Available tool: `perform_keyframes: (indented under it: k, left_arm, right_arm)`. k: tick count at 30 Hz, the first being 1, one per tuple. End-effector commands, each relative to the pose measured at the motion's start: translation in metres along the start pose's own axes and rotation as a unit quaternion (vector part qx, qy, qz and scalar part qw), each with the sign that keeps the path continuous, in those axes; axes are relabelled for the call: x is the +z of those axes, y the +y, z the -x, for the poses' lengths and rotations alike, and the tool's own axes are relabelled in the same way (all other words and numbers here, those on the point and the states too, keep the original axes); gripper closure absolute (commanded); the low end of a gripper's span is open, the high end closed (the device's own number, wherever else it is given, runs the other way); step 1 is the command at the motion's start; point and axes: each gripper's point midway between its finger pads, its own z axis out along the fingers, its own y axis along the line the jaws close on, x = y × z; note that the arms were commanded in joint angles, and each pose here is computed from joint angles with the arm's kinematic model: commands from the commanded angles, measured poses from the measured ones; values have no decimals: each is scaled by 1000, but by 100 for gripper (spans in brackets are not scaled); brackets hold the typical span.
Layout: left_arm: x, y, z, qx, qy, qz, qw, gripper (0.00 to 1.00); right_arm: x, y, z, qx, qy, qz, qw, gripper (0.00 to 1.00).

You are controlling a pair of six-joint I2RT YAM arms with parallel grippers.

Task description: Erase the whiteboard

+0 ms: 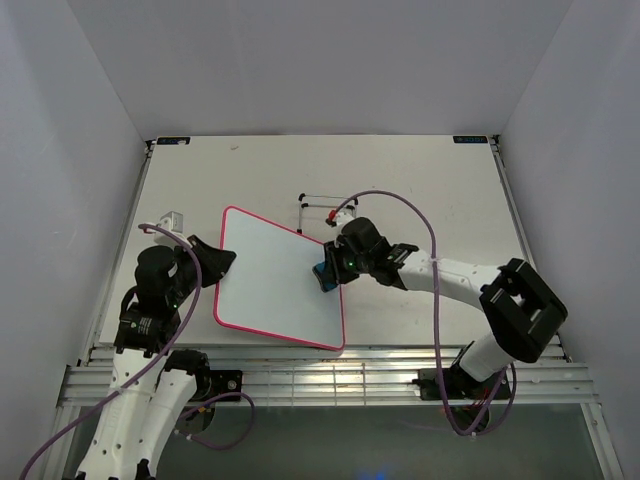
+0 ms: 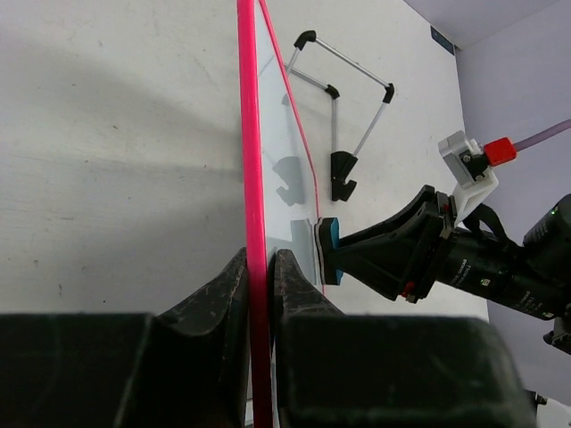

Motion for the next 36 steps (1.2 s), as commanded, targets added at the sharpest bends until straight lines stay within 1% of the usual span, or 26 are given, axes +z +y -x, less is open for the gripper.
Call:
perform_keyframes:
  k: [1, 2, 3, 4, 6, 7, 8, 10, 11, 14, 17, 18, 20, 24, 28, 29, 30, 32, 33, 35, 36]
  left_arm:
    - [-2, -4, -13, 39, 32, -21, 998, 100]
    - [-2, -6, -13, 41, 35, -26, 998, 100]
    - [-3, -6, -13, 42, 36, -27, 998, 100]
    - [-4, -7, -14, 41, 37, -27, 998, 100]
    - [-5, -7, -13, 43, 35, -28, 998, 100]
    - [-6, -7, -12, 43, 33, -27, 998, 100]
    - [-6, -7, -12, 43, 33, -27, 998, 100]
    - [-5, -8, -12, 43, 35, -28, 998, 100]
    - [-5, -8, -13, 42, 36, -27, 998, 100]
    - [-6, -11, -12, 43, 41, -33, 998, 100]
    - [-9, -14, -10, 42, 41, -35, 998, 100]
    - [-10, -15, -10, 42, 41, -36, 998, 100]
    - [-11, -17, -9, 43, 41, -39, 997, 100]
    - [-14, -17, -10, 44, 42, -39, 997, 100]
    - [-15, -15, -11, 49, 43, -36, 997, 100]
    - [-15, -15, -11, 49, 43, -35, 997, 100]
    - [-14, -14, -11, 48, 44, -35, 997, 100]
    - [-15, -15, -10, 48, 42, -34, 997, 100]
    - [-15, -14, -9, 48, 39, -31, 998, 100]
    - [-15, -15, -7, 48, 36, -30, 998, 100]
    - [-15, -16, -6, 47, 37, -30, 998, 100]
  right_arm:
    - [-31, -17, 8, 4, -26, -16, 1000, 92]
    - [-39, -36, 12, 19, -37, -43, 998, 92]
    - [-51, -45, 13, 25, -47, -56, 997, 92]
    - [-61, -67, 16, 39, -53, -82, 994, 92]
    - [-79, -95, 5, 51, -47, -124, 990, 92]
    - [-90, -122, 4, 73, -53, -161, 983, 92]
    - [-97, -137, -2, 85, -49, -186, 978, 92]
    - [-107, -158, -16, 106, -42, -215, 970, 92]
    - [-115, -173, -19, 119, -47, -242, 962, 92]
    - [-121, -198, -36, 139, -30, -287, 947, 92]
    - [-122, -217, -50, 141, 13, -329, 934, 92]
    - [-123, -218, -57, 143, 35, -336, 930, 92]
    - [-120, -222, -60, 140, 52, -341, 928, 90]
    - [-118, -221, -69, 142, 67, -338, 928, 85]
    - [-118, -224, -73, 142, 71, -342, 926, 85]
    - [-115, -223, -76, 143, 77, -339, 927, 83]
    - [-114, -223, -77, 143, 80, -336, 928, 75]
    - [-111, -221, -77, 145, 82, -326, 930, 66]
    - [-111, -220, -76, 147, 79, -325, 931, 55]
    - [-113, -218, -70, 144, 71, -323, 933, 52]
    - [-116, -217, -72, 143, 79, -325, 932, 50]
